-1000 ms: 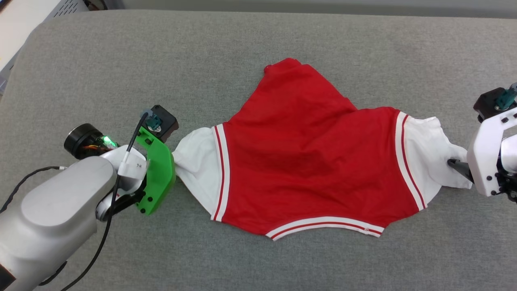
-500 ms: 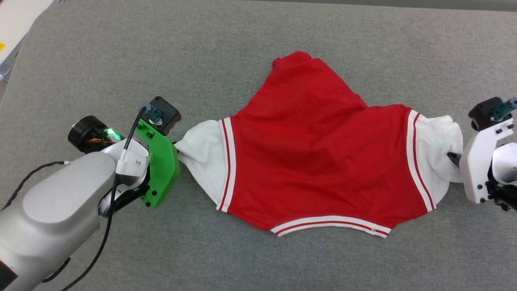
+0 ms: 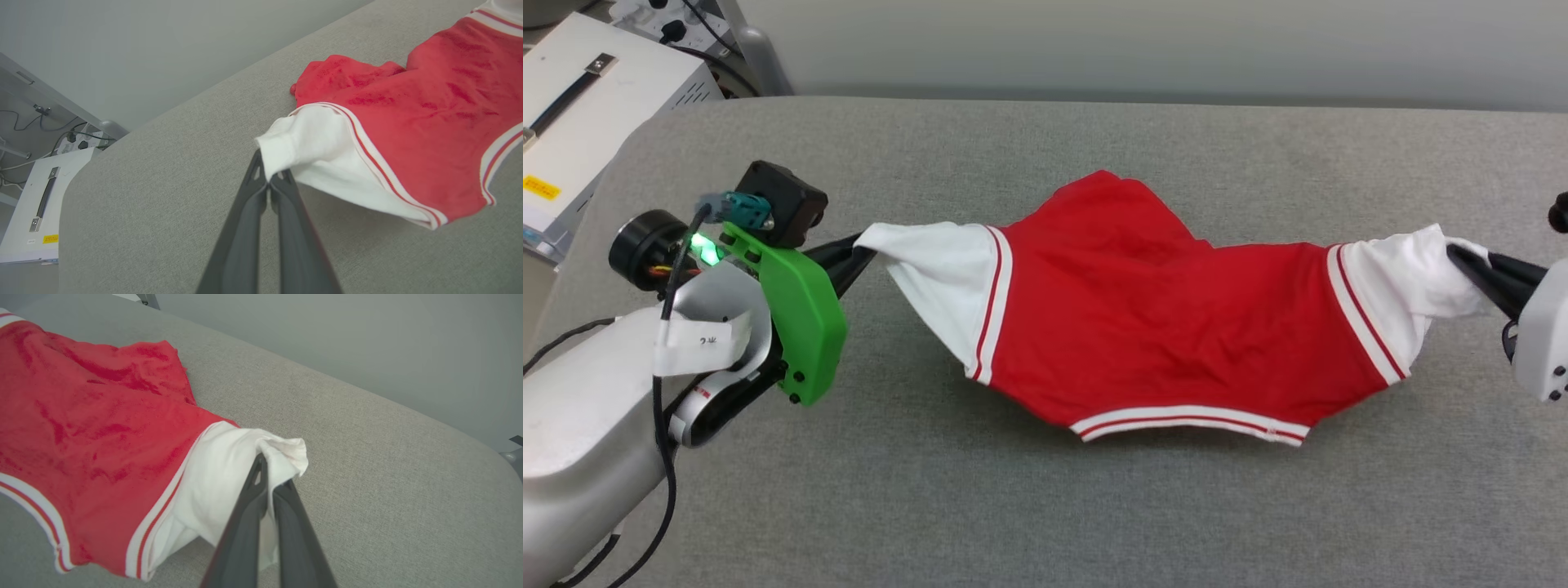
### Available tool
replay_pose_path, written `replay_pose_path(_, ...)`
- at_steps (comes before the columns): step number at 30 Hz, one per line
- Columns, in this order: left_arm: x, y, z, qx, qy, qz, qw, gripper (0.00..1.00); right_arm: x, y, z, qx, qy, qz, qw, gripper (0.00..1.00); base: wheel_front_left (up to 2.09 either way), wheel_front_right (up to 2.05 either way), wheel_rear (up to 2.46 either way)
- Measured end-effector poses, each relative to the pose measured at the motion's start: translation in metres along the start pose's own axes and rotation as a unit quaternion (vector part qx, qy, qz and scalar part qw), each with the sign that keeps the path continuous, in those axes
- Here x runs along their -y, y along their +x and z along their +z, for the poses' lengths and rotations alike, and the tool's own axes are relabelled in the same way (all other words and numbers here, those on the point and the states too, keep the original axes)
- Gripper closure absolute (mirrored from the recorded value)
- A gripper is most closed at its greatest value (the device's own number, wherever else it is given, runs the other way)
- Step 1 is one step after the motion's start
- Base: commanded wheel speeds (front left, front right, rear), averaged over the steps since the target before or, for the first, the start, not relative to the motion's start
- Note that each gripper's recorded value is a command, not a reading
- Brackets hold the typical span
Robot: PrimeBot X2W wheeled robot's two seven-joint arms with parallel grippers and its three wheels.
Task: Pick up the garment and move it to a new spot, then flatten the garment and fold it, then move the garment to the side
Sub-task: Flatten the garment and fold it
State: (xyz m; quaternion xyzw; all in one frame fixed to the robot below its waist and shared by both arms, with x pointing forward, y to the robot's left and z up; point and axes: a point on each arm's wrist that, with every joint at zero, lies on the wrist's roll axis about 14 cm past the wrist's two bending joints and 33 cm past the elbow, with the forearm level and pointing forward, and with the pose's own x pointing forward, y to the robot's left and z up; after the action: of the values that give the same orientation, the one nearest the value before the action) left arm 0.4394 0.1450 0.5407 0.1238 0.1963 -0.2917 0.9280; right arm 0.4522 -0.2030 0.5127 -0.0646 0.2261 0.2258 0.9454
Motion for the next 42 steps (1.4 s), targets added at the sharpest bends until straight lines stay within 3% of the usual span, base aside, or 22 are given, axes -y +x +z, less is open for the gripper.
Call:
replay_pose_path(8, 0.014, -0.024, 0.097, 0.148, 0.042, -0.006, 0.988, 1.00, 0.004, -0.050, 0.094, 0.148, -0.033, -0.016, 0.988, 1.00, 0.00, 0.00, 0.00)
replay_pose_path(19, 0.003, -0.023, 0.190, 0.259, 0.090, 0.004, 0.962, 1.00, 0.022, -0.078, 0.193, 0.262, -0.094, -0.065, 0.958, 1.00, 0.00, 0.00, 0.00)
replay_pose_path(30, -0.053, 0.021, 0.292, 0.346, 0.102, 0.055, 0.931, 1.00, 0.083, -0.041, 0.290, 0.335, -0.110, -0.154, 0.923, 1.00, 0.00, 0.00, 0.00)
replay_pose_path(42, -0.128, 0.065, 0.322, 0.394, 0.081, 0.119, 0.908, 1.00, 0.140, 0.013, 0.329, 0.369, -0.109, -0.222, 0.896, 1.00, 0.00, 0.00, 0.00)
